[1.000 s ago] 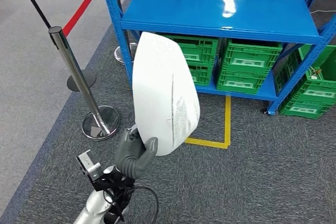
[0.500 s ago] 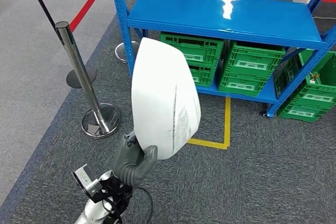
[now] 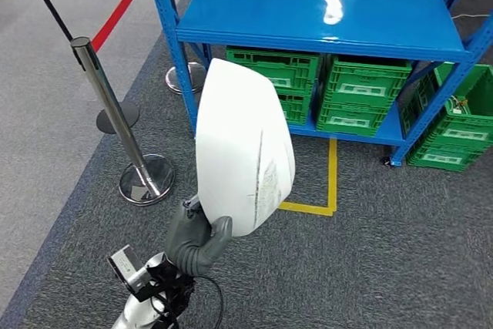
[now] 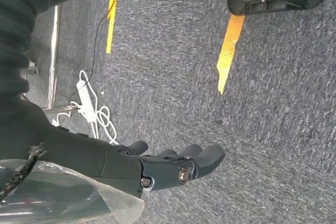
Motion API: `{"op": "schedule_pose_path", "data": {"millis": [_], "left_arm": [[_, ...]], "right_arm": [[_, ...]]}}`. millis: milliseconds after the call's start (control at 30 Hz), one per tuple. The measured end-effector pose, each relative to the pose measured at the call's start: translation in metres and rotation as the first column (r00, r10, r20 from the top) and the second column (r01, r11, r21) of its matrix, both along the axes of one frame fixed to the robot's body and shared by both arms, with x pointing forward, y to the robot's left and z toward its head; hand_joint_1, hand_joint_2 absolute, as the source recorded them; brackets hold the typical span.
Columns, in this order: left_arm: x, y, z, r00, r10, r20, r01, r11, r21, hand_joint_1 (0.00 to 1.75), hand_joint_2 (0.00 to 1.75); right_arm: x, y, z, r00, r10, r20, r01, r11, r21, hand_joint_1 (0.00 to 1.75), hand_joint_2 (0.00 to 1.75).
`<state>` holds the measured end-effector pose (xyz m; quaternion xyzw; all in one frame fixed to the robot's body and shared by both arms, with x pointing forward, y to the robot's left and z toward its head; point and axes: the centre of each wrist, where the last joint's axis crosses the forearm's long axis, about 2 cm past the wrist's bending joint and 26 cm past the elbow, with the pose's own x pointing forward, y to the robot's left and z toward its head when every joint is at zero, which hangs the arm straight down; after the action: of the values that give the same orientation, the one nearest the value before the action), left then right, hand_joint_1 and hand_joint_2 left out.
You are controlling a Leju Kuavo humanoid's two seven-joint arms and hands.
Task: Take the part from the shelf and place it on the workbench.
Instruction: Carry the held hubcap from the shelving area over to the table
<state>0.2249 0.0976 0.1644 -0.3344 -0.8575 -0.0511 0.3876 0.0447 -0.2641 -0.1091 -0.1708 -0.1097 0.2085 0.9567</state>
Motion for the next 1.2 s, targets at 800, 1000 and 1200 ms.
{"op": "schedule_pose_path", "data": {"millis": [800, 1000, 1200], "left_arm": [[-0.0018, -0.0008, -0.0005, 1.000, -0.004, -0.002, 0.004, 1.000, -0.005, 1.75, 1.75], [-0.0012, -0.0009, 0.0004, 1.000, -0.007, 0.002, 0.007, 1.000, -0.005, 1.75, 1.75], [-0.0021, 0.0002, -0.0011, 1.000, -0.006, -0.001, 0.006, 1.000, -0.004, 1.75, 1.75]], "right_arm": [[-0.0001, 0.0007, 0.0000, 1.000, -0.018, -0.010, 0.018, 1.000, 0.006, 0.00, 1.75], [0.0024, 0.0005, 0.0003, 1.000, -0.015, -0.007, 0.015, 1.000, 0.005, 0.00, 1.75], [0.0026, 0.0006, 0.0002, 1.000, -0.013, -0.010, 0.013, 1.000, 0.008, 0.00, 1.75]]}}
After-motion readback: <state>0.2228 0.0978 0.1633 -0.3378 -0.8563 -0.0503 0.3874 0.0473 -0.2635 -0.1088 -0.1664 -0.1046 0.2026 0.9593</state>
